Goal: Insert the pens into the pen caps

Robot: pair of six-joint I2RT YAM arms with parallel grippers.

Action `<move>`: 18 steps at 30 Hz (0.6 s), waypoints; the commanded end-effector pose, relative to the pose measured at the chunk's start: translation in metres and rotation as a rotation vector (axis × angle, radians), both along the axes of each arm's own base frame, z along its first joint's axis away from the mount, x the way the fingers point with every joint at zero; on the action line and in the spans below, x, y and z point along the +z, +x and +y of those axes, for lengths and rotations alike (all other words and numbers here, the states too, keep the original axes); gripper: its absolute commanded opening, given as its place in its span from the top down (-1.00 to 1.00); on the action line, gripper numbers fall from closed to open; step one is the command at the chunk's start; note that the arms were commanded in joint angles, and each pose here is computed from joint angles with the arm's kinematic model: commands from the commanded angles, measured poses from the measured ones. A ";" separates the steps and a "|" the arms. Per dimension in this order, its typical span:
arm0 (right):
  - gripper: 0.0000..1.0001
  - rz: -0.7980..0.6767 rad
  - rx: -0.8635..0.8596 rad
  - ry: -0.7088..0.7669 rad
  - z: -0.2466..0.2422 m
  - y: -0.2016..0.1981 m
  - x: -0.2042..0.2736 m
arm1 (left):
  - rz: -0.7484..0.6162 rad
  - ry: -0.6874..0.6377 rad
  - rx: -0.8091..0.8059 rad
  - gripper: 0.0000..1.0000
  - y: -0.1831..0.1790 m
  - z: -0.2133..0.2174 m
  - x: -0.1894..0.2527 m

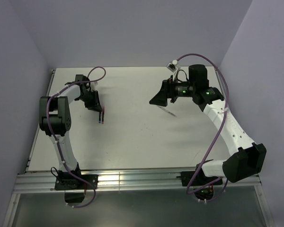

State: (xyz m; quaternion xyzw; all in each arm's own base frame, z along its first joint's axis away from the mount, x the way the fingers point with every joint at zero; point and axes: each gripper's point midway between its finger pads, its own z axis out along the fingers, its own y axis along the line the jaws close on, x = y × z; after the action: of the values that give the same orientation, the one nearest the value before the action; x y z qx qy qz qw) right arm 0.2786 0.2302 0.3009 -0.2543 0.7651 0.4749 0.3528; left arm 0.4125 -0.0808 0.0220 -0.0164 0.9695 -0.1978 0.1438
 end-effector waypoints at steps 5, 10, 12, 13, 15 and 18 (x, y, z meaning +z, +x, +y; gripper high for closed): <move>-0.99 -0.124 -0.034 -0.090 -0.017 0.008 0.010 | -0.234 0.123 -0.006 0.37 0.030 0.023 0.082; -0.87 -0.066 -0.054 -0.370 -0.045 0.028 -0.041 | -0.583 0.247 -0.107 0.04 0.061 0.037 0.184; -0.85 -0.055 -0.093 -0.519 -0.066 0.044 -0.065 | -0.671 0.291 -0.156 -0.01 0.065 0.040 0.209; -0.79 -0.079 -0.108 -0.598 -0.078 0.053 -0.071 | -0.730 0.307 -0.176 -0.03 0.067 0.040 0.228; -0.57 -0.009 -0.093 -0.696 -0.091 0.060 -0.099 | -0.783 0.299 -0.210 -0.04 0.065 0.035 0.244; -0.42 0.046 -0.076 -0.824 -0.107 0.073 -0.133 | -0.853 0.254 -0.265 -0.09 0.056 0.022 0.264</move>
State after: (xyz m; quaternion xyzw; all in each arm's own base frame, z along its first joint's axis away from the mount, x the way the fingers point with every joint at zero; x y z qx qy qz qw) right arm 0.3463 0.1606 0.1972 -0.3093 0.8847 0.2137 0.2757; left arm 0.4719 -0.0481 0.2623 0.1535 0.8639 -0.0758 0.4737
